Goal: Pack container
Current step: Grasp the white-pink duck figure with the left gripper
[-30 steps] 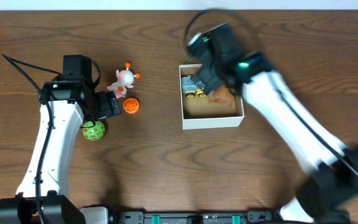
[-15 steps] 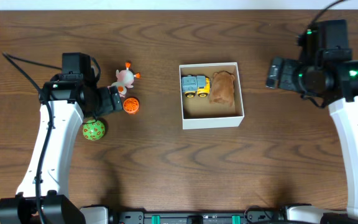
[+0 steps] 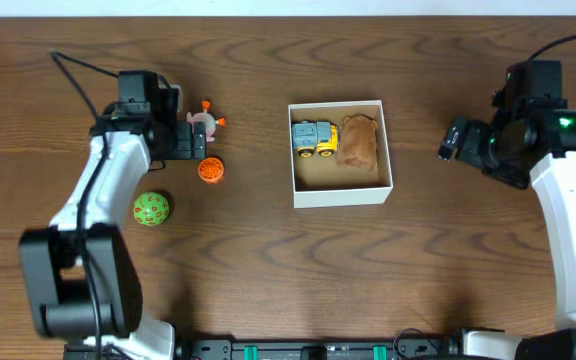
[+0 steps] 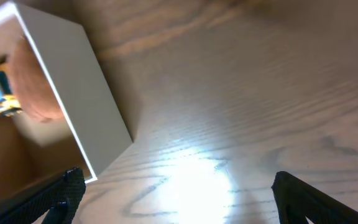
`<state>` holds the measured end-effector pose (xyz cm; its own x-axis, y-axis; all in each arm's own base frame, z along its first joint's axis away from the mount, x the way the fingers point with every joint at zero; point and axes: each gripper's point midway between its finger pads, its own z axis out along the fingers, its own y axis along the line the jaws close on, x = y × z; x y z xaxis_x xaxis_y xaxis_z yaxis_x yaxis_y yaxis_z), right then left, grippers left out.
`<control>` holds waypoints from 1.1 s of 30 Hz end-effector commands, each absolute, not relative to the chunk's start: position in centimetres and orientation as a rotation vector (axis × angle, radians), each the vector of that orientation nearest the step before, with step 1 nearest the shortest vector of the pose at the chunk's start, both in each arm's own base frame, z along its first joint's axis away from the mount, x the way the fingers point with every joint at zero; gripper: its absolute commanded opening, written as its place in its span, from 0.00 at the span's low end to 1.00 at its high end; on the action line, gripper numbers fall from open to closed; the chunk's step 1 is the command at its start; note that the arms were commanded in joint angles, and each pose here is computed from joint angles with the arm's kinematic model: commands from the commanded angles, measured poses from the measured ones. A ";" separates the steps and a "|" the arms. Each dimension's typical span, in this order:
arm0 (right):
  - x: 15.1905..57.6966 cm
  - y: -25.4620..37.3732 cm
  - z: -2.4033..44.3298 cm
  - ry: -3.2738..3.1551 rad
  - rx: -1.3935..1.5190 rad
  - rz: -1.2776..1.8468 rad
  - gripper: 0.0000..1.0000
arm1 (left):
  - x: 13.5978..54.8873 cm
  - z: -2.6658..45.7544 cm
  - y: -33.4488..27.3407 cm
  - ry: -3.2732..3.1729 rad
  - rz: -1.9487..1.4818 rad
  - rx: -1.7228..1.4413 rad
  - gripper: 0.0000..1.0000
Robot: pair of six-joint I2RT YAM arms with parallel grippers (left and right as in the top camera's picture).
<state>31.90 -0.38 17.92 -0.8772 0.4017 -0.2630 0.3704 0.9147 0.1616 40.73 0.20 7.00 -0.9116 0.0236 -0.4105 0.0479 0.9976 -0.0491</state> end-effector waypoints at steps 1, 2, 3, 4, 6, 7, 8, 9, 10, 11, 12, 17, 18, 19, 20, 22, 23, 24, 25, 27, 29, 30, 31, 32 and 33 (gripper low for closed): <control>31.5 -0.4 16.8 2.809 0.611 0.163 0.99 | 42.0 6.3 0.3 2.693 -0.054 0.203 0.96; 31.3 -0.4 16.5 2.815 0.612 0.162 0.99 | 42.3 5.8 0.3 2.689 -0.048 0.227 0.93; 31.2 -0.4 16.3 2.820 0.614 0.161 0.99 | 42.5 5.6 0.3 2.686 -0.044 0.242 0.89; 31.2 -0.4 16.2 2.823 0.615 0.158 0.99 | 42.6 5.3 0.3 2.683 -0.041 0.251 0.84; 31.1 -0.5 16.1 2.824 0.616 0.148 0.99 | 43.0 5.0 0.3 2.679 -0.041 0.250 0.79; 31.1 -0.5 16.1 2.824 0.617 0.147 0.99 | 43.0 4.8 0.3 2.680 -0.041 0.251 0.76; 31.1 -0.6 16.1 2.824 0.617 0.145 0.99 | 43.1 4.6 0.3 2.682 -0.041 0.251 0.71; 31.1 -0.6 16.1 2.824 0.617 0.145 0.99 | 43.1 4.4 0.3 2.685 -0.042 0.251 0.67; 31.1 -0.6 16.1 2.824 0.617 0.145 0.99 | 43.1 4.0 0.4 2.692 -0.043 0.251 0.64; 31.1 -0.6 16.1 2.824 0.617 0.145 0.99 | 43.0 3.8 0.3 2.698 -0.044 0.251 0.64; 31.1 -0.6 16.1 2.824 0.617 0.144 0.99 | 42.9 3.4 0.3 2.709 -0.046 0.251 0.64; 31.1 -0.6 16.1 2.824 0.617 0.145 0.99 | 42.2 1.5 0.3 2.760 -0.056 0.253 0.64; 31.1 -0.6 16.1 2.824 0.617 0.145 0.99 | 42.2 1.2 0.3 2.765 -0.058 0.253 0.63; 31.1 -0.6 16.1 2.824 0.617 0.145 0.99 | 42.2 1.1 0.3 2.767 -0.058 0.253 0.60; 31.1 -0.6 16.1 2.824 0.617 0.145 0.99 | 42.2 1.0 0.3 2.768 -0.059 0.253 0.56; 31.1 -0.6 16.1 2.825 0.617 0.144 0.99 | 42.4 1.1 0.3 2.758 -0.056 0.252 0.45; 31.1 -0.6 16.1 2.826 0.617 0.144 0.99 | 42.6 1.3 0.3 2.750 -0.055 0.252 0.40; 31.0 -0.6 16.1 2.827 0.618 0.144 0.99 | 42.7 1.4 0.3 2.744 -0.053 0.252 0.38; 31.0 -0.6 16.0 2.829 0.618 0.144 0.99 | 42.8 1.7 0.3 2.737 -0.052 0.252 0.35; 30.9 -0.5 16.0 2.833 0.619 0.143 0.99 | 43.0 2.7 0.3 2.717 -0.049 0.251 0.33; 30.8 -0.5 16.0 2.835 0.620 0.143 0.99 | 43.1 4.0 0.3 2.695 -0.045 0.250 0.31; 30.8 -0.5 16.0 2.835 0.620 0.143 0.99 | 43.1 5.3 0.3 2.672 -0.040 0.249 0.31; 30.8 -0.5 16.0 2.835 0.620 0.143 0.99 | 43.2 6.3 0.3 2.657 -0.037 0.249 0.29; 30.8 -0.5 16.0 2.835 0.620 0.143 0.99 | 43.2 7.8 0.3 2.630 -0.031 0.248 0.25; 30.8 -0.5 16.0 2.835 0.620 0.143 0.99 | 43.2 9.3 0.3 2.605 -0.027 0.249 0.22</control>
<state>30.97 -0.36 16.31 -0.8878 0.4043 -0.2197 0.3800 0.9135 0.1453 41.63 -0.04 3.57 -0.9095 0.1610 -0.3832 0.1798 0.9836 -0.0134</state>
